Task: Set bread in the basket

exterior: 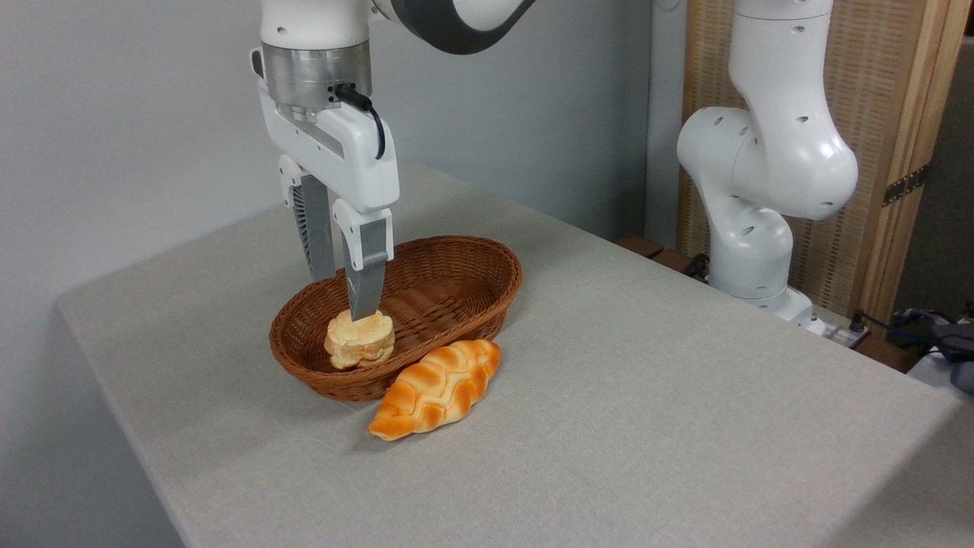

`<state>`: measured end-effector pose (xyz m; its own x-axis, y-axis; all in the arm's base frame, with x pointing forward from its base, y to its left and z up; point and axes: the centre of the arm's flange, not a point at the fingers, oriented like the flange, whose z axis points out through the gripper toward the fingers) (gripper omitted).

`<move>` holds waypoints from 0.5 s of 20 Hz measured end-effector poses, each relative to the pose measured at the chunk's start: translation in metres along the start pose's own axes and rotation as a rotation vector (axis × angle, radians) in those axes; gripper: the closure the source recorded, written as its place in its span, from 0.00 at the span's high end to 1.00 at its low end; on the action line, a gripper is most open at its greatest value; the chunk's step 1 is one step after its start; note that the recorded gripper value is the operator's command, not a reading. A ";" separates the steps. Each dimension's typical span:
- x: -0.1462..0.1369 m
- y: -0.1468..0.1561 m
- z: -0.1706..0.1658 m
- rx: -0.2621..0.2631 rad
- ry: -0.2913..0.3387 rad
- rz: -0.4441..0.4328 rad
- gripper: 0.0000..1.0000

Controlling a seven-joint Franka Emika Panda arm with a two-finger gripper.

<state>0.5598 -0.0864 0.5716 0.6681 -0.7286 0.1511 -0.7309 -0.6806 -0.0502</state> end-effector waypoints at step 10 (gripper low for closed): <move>-0.016 -0.010 0.002 -0.029 -0.042 -0.030 1.00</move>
<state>0.5565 -0.0683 0.5676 0.6947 -0.7107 0.1110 -0.7136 -0.7003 -0.0173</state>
